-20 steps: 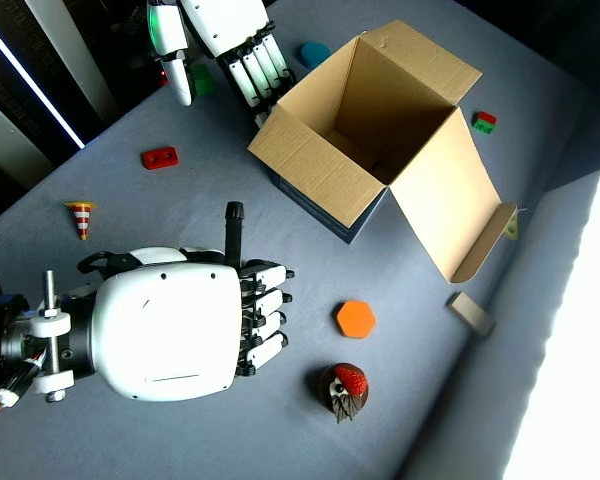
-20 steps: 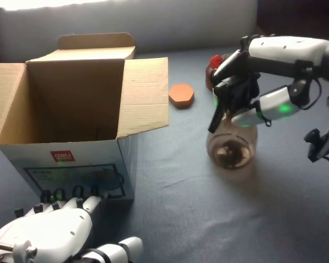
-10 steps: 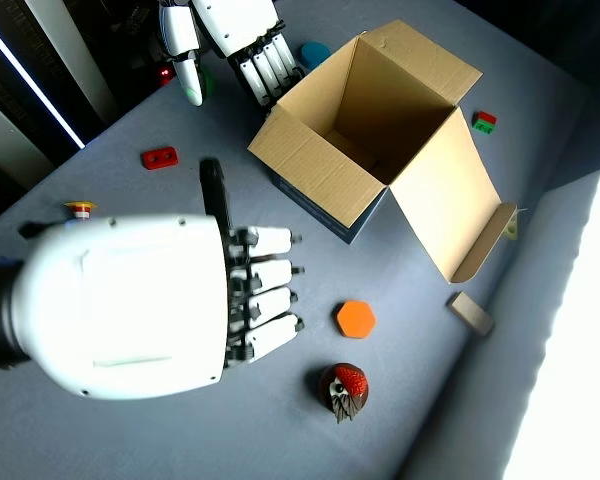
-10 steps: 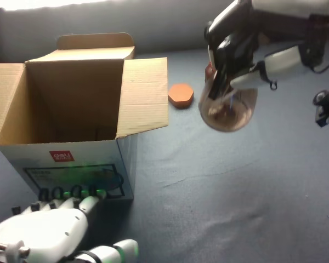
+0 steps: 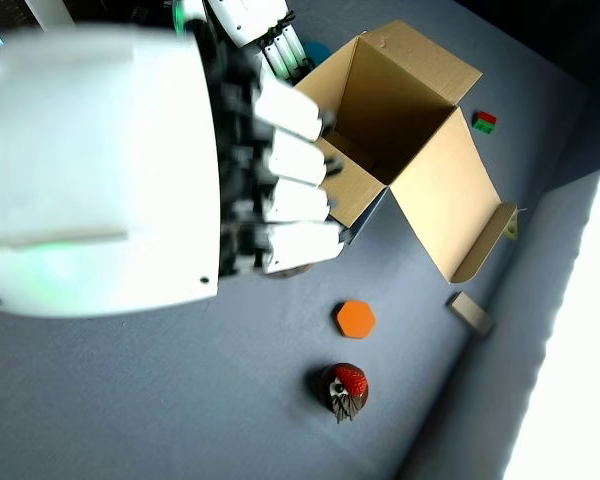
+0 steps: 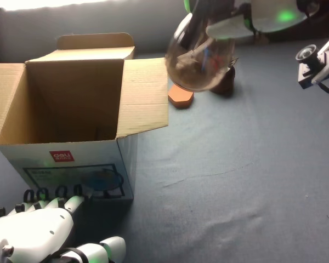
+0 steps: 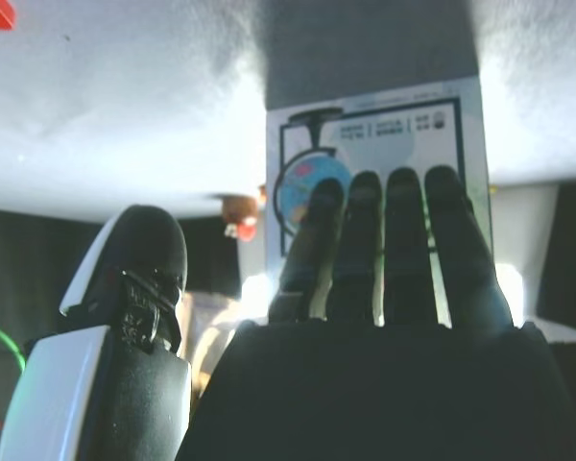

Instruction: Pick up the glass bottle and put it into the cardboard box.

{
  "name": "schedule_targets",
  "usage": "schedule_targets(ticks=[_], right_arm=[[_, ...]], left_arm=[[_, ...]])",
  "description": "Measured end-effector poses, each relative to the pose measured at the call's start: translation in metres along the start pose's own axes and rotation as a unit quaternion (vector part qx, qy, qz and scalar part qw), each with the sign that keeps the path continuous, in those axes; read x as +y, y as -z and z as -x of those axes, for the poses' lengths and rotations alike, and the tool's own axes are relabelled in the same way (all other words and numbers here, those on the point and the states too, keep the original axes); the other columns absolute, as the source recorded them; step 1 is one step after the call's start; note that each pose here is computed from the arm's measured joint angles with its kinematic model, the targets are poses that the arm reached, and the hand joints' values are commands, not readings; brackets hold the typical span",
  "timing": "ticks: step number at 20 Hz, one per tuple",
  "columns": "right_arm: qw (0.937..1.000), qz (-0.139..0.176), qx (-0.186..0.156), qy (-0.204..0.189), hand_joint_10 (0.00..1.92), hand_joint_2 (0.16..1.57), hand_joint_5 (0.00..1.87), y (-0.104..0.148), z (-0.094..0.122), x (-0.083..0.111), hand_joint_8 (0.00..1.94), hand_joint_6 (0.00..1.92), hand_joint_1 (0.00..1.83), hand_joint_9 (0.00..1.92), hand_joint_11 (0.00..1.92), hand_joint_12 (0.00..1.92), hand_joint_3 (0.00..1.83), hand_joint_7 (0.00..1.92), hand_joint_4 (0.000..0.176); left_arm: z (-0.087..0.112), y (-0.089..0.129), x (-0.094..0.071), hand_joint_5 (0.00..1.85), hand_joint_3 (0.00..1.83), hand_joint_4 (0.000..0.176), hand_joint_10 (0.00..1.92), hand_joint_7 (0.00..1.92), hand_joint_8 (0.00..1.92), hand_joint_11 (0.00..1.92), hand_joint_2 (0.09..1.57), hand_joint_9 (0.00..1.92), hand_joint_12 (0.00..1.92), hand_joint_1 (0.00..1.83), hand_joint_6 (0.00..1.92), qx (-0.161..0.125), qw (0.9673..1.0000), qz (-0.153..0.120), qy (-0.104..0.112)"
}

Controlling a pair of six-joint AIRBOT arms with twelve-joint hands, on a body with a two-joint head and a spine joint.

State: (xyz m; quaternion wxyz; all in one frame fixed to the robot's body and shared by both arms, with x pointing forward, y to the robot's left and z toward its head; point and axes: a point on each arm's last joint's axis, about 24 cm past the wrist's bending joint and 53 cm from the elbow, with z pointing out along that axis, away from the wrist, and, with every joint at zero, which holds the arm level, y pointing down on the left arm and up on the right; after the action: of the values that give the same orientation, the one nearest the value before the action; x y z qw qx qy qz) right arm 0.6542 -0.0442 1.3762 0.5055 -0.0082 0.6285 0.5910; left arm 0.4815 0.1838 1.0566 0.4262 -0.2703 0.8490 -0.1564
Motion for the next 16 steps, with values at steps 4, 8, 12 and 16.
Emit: schedule_targets(ticks=[4, 8, 12, 16], right_arm=[[0.9999, 0.010, 0.006, -0.005, 1.35, 1.16, 0.78, -0.007, -0.006, 0.005, 1.03, 1.22, 1.36, 0.81, 0.64, 1.56, 0.00, 0.99, 0.000], [0.9979, 0.056, 0.013, -0.031, 1.34, 1.16, 0.79, -0.018, -0.012, 0.028, 1.01, 1.24, 1.36, 0.80, 0.64, 1.56, 0.00, 0.99, 0.000], [0.9946, 0.090, 0.025, -0.043, 1.34, 1.16, 0.79, -0.039, -0.024, 0.044, 1.01, 1.24, 1.36, 0.80, 0.64, 1.55, 0.00, 0.99, 0.000], [0.9907, 0.121, 0.035, -0.052, 1.34, 1.15, 0.80, -0.053, -0.039, 0.060, 1.00, 1.25, 1.36, 0.81, 0.63, 1.55, 0.00, 0.99, 0.000]], left_arm=[[0.000, 0.000, 0.000, 0.00, 0.00, 0.000, 0.00, 0.02, 0.00, 0.00, 1.28, 0.00, 0.00, 0.02, 0.00, 0.001, 1.0000, -0.001, 0.000], [-0.001, -0.001, 0.000, 0.00, 0.00, 0.000, 0.00, 0.02, 0.00, 0.00, 1.28, 0.00, 0.00, 0.02, 0.00, 0.002, 1.0000, -0.001, 0.000], [0.000, -0.002, -0.001, 0.00, 0.00, 0.000, 0.00, 0.02, 0.00, 0.00, 1.28, 0.00, 0.00, 0.01, 0.00, 0.002, 1.0000, -0.002, -0.001], [-0.002, -0.004, -0.007, 0.00, 0.00, 0.000, 0.00, 0.00, 0.00, 0.00, 1.28, 0.00, 0.00, 0.00, 0.00, 0.005, 0.9999, -0.016, -0.001]])
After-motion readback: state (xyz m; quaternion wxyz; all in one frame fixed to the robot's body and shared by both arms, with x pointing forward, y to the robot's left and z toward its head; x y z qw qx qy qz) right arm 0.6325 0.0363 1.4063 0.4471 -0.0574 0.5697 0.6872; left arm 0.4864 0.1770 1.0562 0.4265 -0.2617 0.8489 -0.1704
